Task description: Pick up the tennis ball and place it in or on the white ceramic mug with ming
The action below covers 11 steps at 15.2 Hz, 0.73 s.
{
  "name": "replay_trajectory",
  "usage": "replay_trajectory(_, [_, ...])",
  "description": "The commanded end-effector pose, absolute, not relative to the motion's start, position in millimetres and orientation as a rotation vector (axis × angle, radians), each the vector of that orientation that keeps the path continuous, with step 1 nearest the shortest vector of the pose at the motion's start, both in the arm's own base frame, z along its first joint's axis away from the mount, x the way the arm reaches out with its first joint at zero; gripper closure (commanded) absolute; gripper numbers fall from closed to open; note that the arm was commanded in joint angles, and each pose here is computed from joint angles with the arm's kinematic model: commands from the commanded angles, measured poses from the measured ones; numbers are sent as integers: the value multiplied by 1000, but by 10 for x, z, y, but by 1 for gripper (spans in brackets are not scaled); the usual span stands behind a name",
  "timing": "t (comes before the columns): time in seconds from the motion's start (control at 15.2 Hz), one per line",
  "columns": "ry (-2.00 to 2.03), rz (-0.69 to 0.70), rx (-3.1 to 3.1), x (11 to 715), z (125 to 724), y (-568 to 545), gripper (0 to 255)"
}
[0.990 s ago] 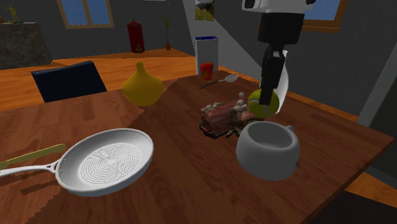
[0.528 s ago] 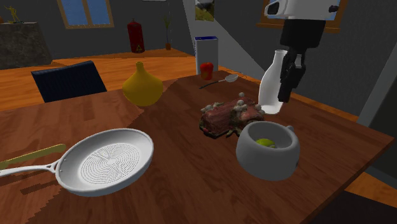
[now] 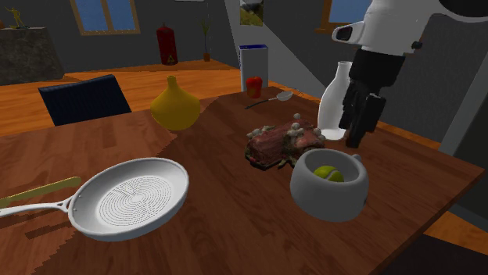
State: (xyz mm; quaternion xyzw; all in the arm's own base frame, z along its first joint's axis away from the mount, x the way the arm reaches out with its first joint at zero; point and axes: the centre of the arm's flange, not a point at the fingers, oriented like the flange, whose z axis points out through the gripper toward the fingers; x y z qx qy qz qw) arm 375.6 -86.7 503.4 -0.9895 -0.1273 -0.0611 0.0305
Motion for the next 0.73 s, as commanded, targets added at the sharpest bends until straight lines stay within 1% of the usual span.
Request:
replay_trajectory(0.0, [-494,-341,-3027,3606,4758,-876,0])
replay_trajectory(0.26, [-696,-635,-2943,3387,4146,-882,0])
replay_trajectory(0.33, [-708,-652,-2936,3378,4107,-883,0])
replay_trajectory(0.66, [-708,-652,-2936,3481,3867,-844,0])
